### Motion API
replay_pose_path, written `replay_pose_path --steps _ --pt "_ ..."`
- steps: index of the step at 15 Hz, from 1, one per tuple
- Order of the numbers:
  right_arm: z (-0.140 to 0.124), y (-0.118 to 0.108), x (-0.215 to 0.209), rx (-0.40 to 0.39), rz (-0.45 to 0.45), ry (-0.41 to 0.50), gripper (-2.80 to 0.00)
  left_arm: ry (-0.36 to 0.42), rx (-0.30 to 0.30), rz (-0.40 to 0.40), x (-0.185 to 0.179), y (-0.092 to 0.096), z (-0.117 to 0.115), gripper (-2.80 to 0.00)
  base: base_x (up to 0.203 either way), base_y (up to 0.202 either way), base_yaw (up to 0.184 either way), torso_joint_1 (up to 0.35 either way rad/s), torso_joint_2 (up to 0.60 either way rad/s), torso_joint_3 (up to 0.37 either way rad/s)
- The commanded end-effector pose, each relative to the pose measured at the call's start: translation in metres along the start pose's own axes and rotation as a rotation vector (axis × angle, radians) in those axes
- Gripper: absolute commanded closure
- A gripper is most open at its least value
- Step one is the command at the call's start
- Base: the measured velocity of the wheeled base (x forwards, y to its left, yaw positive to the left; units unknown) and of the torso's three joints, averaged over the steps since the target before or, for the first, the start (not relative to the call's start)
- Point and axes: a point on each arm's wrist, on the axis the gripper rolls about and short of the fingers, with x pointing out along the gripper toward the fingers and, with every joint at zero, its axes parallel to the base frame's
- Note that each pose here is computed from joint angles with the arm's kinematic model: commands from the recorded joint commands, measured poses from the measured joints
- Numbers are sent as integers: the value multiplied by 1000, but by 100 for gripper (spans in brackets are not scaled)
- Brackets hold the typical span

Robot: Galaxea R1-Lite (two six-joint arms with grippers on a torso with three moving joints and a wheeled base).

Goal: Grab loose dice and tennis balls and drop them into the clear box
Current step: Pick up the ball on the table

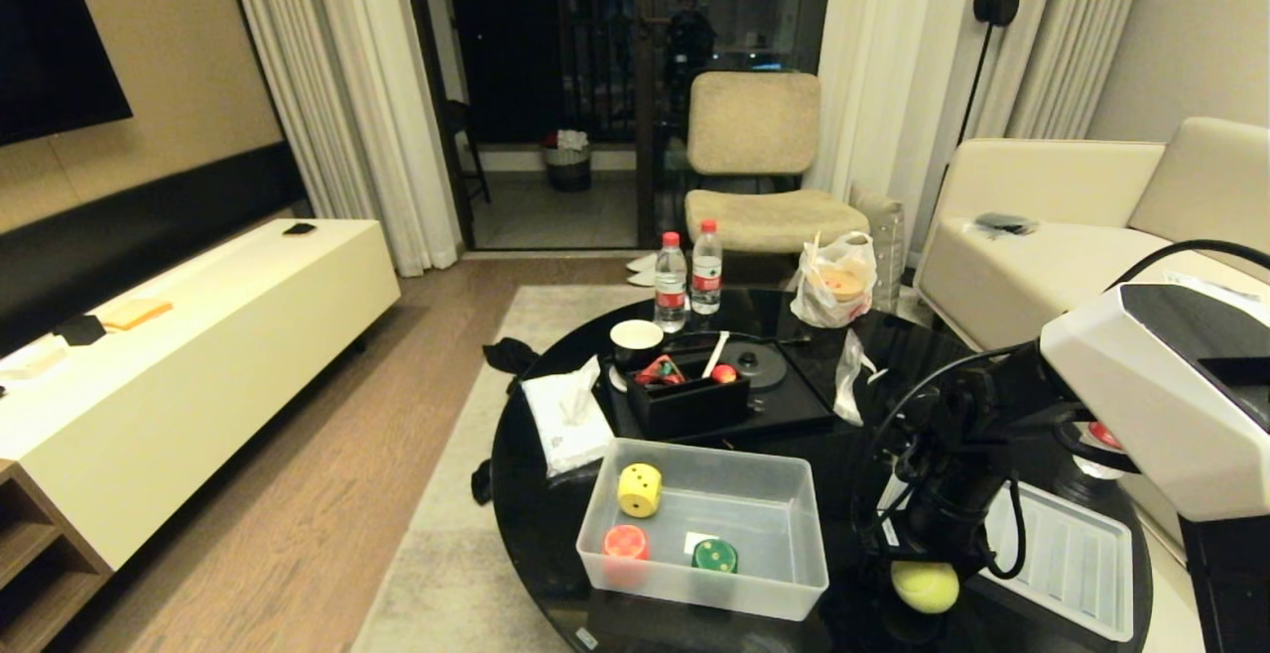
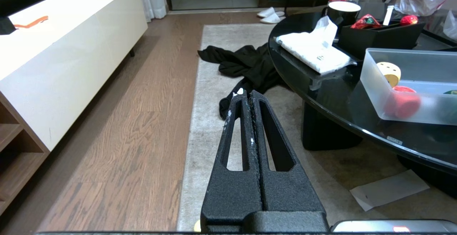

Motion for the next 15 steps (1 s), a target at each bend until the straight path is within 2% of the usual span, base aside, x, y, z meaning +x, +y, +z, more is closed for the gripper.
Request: replay_pose_path --steps 1,7,15 --pt "-1 1 0 -3 0 6 0 1 0 -1 0 0 0 0 0 0 0 0 0 0" --pt "-3 1 -1 -1 2 9 0 1 0 0 0 0 0 0 0 0 0 0 0 0" --pt "-14 1 -42 -3 7 -75 0 1 0 0 0 0 0 0 0 0 0 0 0 0"
